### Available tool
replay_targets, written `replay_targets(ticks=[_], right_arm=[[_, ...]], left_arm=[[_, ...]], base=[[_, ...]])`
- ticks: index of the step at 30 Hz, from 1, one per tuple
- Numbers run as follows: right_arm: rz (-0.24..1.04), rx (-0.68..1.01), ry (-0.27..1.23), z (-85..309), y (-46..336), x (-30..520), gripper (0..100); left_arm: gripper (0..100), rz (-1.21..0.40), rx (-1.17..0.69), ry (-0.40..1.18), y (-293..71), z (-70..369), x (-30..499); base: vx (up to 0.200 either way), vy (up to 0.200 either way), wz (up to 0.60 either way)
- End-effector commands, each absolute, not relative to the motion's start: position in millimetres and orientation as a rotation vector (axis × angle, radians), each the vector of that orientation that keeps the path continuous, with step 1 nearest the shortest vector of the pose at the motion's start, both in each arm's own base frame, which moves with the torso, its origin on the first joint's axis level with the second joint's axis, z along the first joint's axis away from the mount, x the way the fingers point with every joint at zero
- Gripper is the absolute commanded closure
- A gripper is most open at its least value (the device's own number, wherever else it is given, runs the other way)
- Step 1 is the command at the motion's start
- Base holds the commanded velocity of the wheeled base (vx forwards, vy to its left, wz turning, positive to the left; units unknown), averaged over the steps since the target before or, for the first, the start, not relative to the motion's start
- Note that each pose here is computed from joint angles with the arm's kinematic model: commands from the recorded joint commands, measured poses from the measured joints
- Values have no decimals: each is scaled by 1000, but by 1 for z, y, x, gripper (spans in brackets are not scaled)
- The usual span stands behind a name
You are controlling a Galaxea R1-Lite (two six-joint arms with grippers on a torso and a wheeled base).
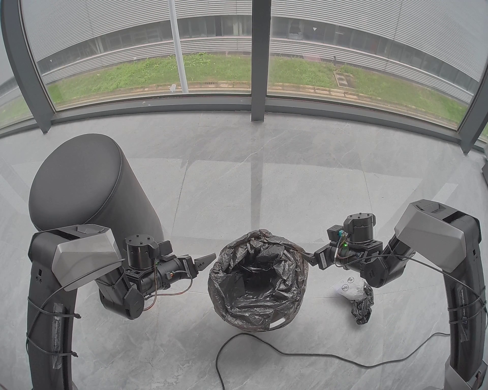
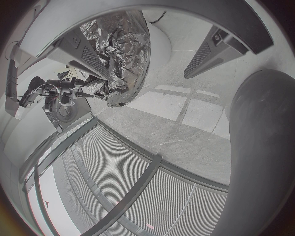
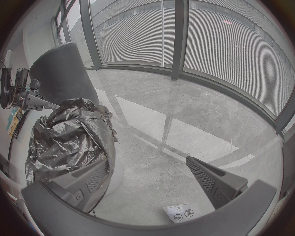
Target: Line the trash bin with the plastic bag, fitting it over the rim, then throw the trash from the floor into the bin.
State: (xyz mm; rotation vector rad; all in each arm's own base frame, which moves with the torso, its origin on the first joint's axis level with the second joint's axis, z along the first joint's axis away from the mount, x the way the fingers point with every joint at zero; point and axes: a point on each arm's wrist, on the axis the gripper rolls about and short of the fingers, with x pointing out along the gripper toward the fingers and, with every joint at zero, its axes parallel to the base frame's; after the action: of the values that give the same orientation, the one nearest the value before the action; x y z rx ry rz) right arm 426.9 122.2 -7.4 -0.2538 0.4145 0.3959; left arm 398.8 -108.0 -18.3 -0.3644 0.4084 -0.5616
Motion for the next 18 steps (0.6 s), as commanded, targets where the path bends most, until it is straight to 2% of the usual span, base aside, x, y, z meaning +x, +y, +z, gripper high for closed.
replay_targets(ticks=[1, 8, 18], right_arm=[[384, -246, 455, -32, 121, 433, 0], [394, -243, 492, -51, 120, 433, 0], [429, -229, 499, -56, 117, 434, 0]], left_arm=[[0, -566, -363, 406, -108, -16, 391], [0, -555, -366, 421, -100, -22, 374], [0, -556, -366, 426, -99, -24, 367]], base=[[0, 0, 0], [0, 0, 0], [0, 0, 0]])
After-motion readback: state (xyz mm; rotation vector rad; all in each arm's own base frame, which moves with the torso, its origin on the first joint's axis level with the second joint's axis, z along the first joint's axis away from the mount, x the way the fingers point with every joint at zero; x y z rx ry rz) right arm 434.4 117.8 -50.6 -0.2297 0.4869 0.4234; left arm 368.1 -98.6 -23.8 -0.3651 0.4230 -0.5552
